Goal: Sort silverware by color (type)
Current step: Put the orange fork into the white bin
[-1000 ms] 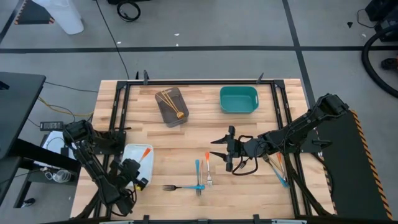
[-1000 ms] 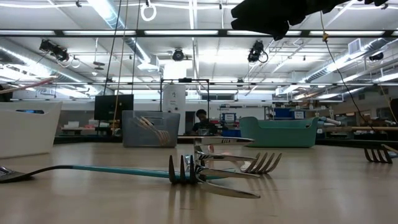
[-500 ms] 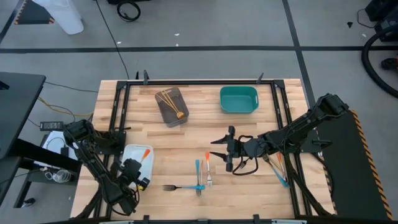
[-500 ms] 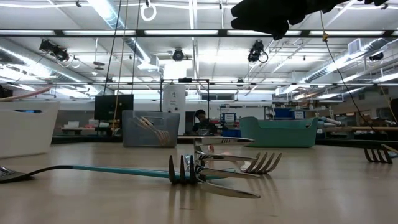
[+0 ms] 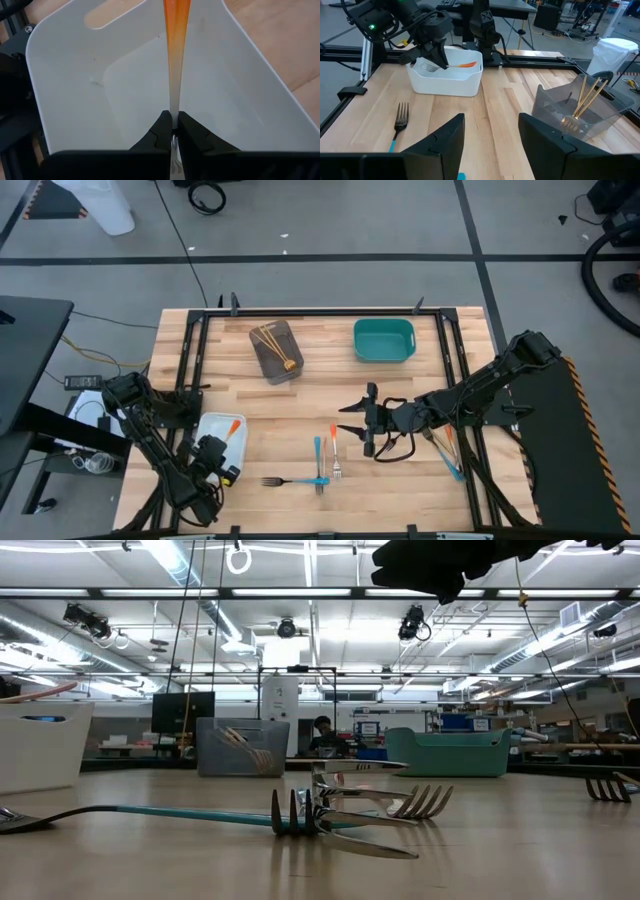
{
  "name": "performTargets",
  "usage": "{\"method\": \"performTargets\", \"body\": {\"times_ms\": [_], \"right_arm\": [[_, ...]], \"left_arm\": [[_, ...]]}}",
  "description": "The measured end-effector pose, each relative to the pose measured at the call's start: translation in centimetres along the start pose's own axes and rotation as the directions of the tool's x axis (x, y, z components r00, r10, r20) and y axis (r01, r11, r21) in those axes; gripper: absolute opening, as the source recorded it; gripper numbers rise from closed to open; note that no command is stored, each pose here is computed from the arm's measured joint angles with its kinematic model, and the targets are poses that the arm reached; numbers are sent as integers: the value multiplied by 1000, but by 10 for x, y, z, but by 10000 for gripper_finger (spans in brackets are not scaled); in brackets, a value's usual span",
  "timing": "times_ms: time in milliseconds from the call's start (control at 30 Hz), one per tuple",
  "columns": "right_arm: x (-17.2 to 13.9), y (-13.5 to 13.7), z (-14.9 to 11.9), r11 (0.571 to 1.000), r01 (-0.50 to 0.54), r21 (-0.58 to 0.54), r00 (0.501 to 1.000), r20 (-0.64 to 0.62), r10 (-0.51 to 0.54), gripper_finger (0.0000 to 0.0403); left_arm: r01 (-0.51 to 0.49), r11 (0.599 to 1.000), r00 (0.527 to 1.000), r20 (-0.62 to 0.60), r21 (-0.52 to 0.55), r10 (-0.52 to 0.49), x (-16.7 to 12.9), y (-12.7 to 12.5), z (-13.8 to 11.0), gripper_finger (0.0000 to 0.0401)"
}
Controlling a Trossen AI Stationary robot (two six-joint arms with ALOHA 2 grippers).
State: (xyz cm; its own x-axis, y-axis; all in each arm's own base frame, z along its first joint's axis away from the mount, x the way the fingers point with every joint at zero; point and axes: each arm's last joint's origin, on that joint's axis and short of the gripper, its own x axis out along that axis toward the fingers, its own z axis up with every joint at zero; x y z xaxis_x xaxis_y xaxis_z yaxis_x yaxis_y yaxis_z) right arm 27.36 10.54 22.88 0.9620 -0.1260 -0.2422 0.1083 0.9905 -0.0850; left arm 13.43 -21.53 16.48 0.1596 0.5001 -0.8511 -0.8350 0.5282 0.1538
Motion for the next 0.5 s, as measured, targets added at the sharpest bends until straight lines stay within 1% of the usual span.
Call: {"method": "performTargets", "body": {"times_ms": [200,400,500], "right_arm": [[0,0,0,1000,0,0,1000,-1,0,197],[0,0,0,1000,0,-1,1000,-1,0,197],[0,0,0,1000,-1,0,1000,-1,1,197]], "left_arm": [[-3,1000,1000,2,2,3,1,0,0,21],[36,999,999,5,-18,-36,12,1,-5,21],[27,999,1000,11,-19,-27,14,3,-4,21]]}}
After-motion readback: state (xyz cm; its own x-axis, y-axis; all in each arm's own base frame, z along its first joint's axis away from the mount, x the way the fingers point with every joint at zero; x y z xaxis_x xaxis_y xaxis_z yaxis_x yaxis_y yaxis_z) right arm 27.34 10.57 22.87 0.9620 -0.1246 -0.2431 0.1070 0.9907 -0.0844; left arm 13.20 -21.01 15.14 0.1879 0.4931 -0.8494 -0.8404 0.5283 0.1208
